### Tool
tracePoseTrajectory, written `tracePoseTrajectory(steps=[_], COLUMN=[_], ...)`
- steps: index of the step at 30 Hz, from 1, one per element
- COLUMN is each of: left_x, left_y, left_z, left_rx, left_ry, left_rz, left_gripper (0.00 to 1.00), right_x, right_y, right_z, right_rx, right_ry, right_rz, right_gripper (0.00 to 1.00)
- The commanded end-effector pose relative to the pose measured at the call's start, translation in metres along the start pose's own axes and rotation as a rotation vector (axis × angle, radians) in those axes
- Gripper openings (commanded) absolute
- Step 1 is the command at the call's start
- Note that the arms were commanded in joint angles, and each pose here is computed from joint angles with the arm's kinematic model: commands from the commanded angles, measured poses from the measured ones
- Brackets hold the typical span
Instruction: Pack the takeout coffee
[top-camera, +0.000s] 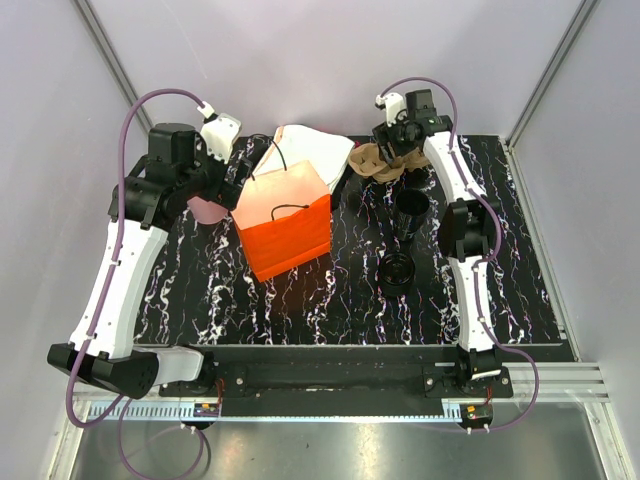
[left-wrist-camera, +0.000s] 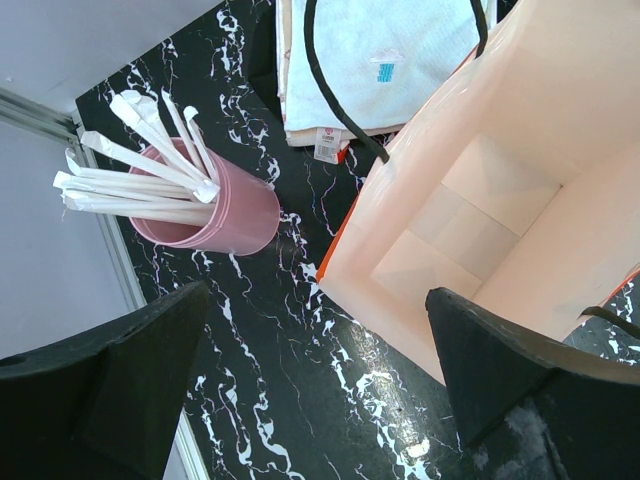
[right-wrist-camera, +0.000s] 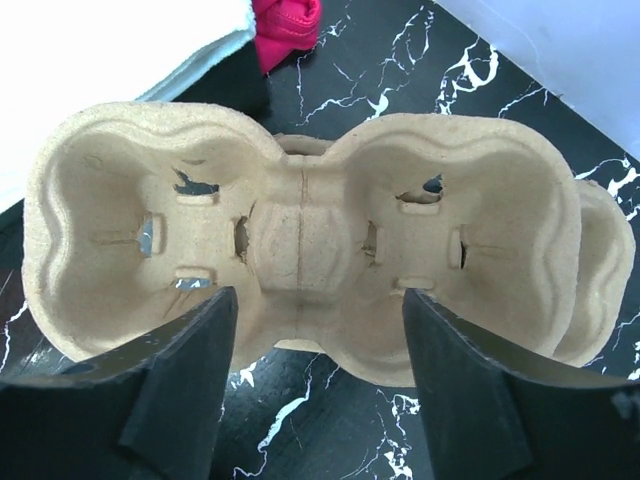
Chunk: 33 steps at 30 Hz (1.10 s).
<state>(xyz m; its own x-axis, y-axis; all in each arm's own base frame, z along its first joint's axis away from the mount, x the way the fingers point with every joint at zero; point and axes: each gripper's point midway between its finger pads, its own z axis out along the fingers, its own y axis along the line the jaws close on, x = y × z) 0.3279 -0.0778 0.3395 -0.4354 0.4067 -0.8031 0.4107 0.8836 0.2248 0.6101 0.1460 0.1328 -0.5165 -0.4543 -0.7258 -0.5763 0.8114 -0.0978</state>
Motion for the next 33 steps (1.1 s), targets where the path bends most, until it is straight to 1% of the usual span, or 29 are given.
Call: tracePoseTrajectory(steps=[1,8,15,20,21,24,29,33], left_x=[-0.010,-0.007,-0.006,-0.005,-0.005,-0.004,-0.004,-0.004], left_y=[0.000,0.000,0.002,0.003,0.003,0.003,0.004,0.004], left_z=[-0.011,-0.012,-0.012,-0.009,-0.009,-0.009,-0.012,-0.012], left_rx=[0.003,0.003,0.000,-0.003,-0.001,-0.002,-0.005,-0.002], left_ry=[-0.052,-0.051,-0.050,-0.044,-0.045,-0.043,-0.049,-0.051], left_rz=[-0.015,-0.020,-0.023,-0.026,-0.027,-0.026,-0.032,-0.031], left_gripper=[0.99,0.99,0.99,0.99,0.99,0.99,0.99,0.99], right_x=[-0.015,-0.018,-0.008,-0.006,-0.008,-0.015,-0.032,-0.047], right_y=[0.007,0.005,0.008,0.009,0.010,0.009,0.003,-0.013], right_z=[-0.004,0.008,0.018,0.020,0.019,0.015,-0.001,-0.022], right_rx=[0.010,0.013,-0.002,-0.011,-0.012,-0.010,0.028,0.107], right_ry=[-0.017,-0.042,-0.022,-0.019,-0.026,-0.044,-0.081,-0.114], right_rz=[-0.042,-0.052,-0.046,-0.046,-0.044,-0.036,-0.030,-0.025], right_gripper=[0.76,0.78,0.73,0.64,0.59,0.49,0.47,0.47])
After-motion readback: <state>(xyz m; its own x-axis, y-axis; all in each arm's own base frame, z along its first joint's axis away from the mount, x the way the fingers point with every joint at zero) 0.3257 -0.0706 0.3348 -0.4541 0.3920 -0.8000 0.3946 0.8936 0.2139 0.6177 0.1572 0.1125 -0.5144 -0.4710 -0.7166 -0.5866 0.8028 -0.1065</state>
